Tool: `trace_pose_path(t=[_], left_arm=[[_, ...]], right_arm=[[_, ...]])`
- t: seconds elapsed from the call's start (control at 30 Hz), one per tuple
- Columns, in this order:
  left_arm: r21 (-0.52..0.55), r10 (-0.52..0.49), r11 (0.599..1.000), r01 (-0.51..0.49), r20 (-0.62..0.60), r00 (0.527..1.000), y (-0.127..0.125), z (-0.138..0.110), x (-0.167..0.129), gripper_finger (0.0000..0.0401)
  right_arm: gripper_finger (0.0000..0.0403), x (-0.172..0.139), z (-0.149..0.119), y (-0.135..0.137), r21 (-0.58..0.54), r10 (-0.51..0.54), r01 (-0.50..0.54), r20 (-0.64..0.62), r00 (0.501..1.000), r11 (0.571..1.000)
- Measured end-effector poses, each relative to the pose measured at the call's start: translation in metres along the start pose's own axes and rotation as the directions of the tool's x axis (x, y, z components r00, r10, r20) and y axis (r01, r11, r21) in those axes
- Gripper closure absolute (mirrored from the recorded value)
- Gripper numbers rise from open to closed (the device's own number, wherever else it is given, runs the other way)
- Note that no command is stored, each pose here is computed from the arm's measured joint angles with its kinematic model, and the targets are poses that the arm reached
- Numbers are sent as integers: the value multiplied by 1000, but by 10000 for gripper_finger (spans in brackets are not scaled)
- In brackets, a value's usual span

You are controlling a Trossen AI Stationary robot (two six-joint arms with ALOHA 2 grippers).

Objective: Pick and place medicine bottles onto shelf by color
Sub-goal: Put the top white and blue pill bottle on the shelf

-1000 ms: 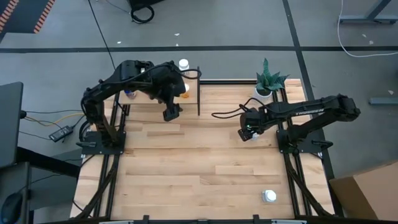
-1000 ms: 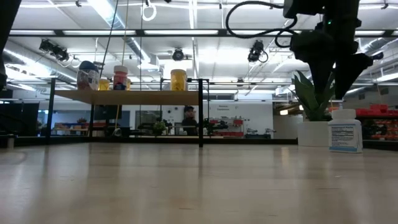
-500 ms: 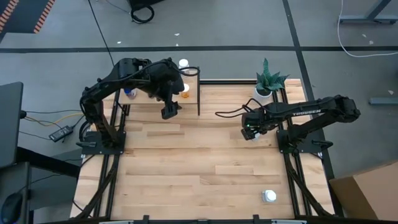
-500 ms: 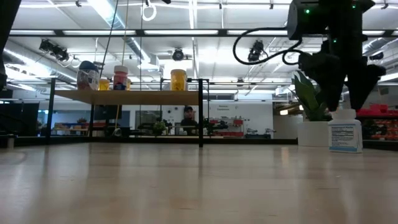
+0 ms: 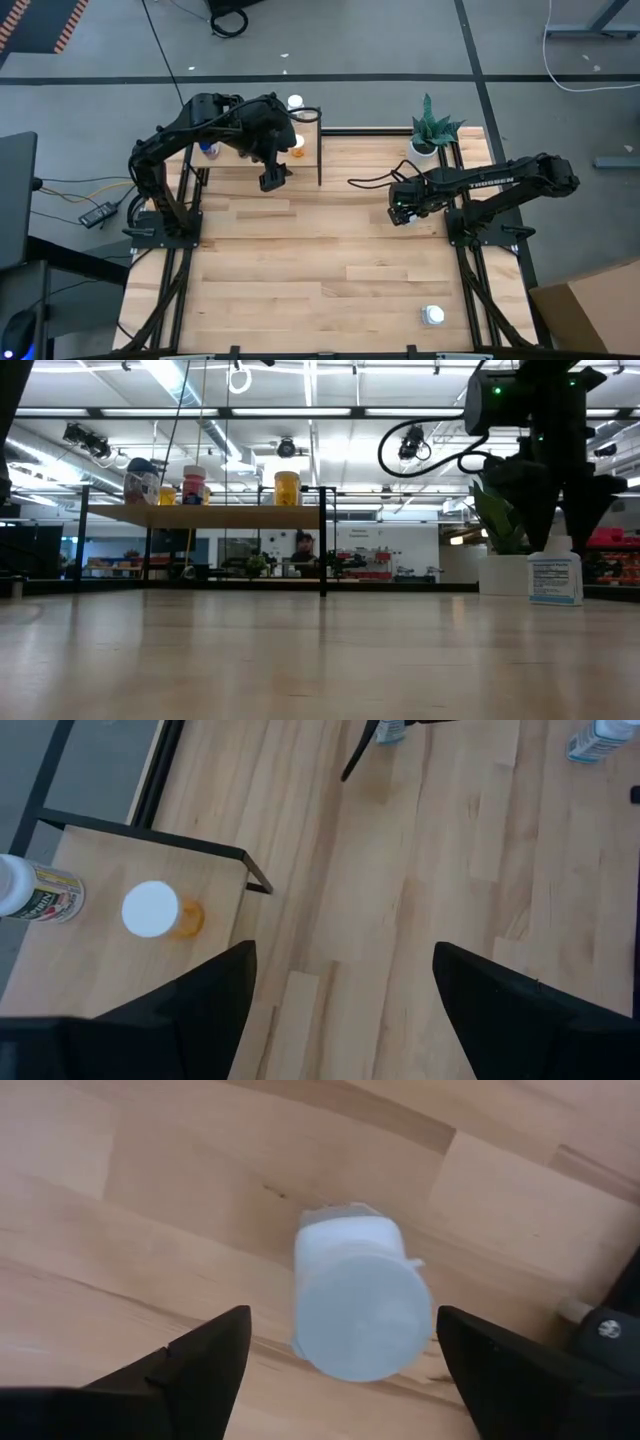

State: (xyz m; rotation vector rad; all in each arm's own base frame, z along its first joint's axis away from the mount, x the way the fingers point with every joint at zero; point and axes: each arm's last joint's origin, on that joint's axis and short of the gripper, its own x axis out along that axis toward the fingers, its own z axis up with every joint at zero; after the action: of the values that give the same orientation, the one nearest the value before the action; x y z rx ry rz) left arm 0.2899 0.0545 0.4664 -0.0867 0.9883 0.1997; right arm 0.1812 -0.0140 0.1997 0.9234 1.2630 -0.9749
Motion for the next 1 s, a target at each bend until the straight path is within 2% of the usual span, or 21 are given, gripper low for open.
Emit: trace_pose_path(t=[0.2, 0.67, 0.8, 0.9, 1.0], left_arm=[[0, 0, 1000, 0, 0, 1000, 0, 0, 0, 92], [-3, 0, 1000, 0, 0, 1000, 0, 0, 0, 92], [-2, 0, 1000, 0, 0, 1000, 0, 0, 0, 92], [2, 3, 1000, -3, 0, 1000, 1, 0, 0, 92], [-3, 17, 1000, -17, 0, 1000, 5, 0, 0, 92]], right_arm=[[105, 0, 1, 1, -1, 13, -13, 7, 1000, 1000], [208, -3, 2, 3, 2, 28, -28, 9, 1000, 1000], [214, -14, 7, 18, 39, 158, -160, 50, 986, 986], [209, -23, 14, 32, 67, 292, -300, 111, 950, 952], [209, -26, 19, 44, 74, 346, -358, 136, 928, 931]])
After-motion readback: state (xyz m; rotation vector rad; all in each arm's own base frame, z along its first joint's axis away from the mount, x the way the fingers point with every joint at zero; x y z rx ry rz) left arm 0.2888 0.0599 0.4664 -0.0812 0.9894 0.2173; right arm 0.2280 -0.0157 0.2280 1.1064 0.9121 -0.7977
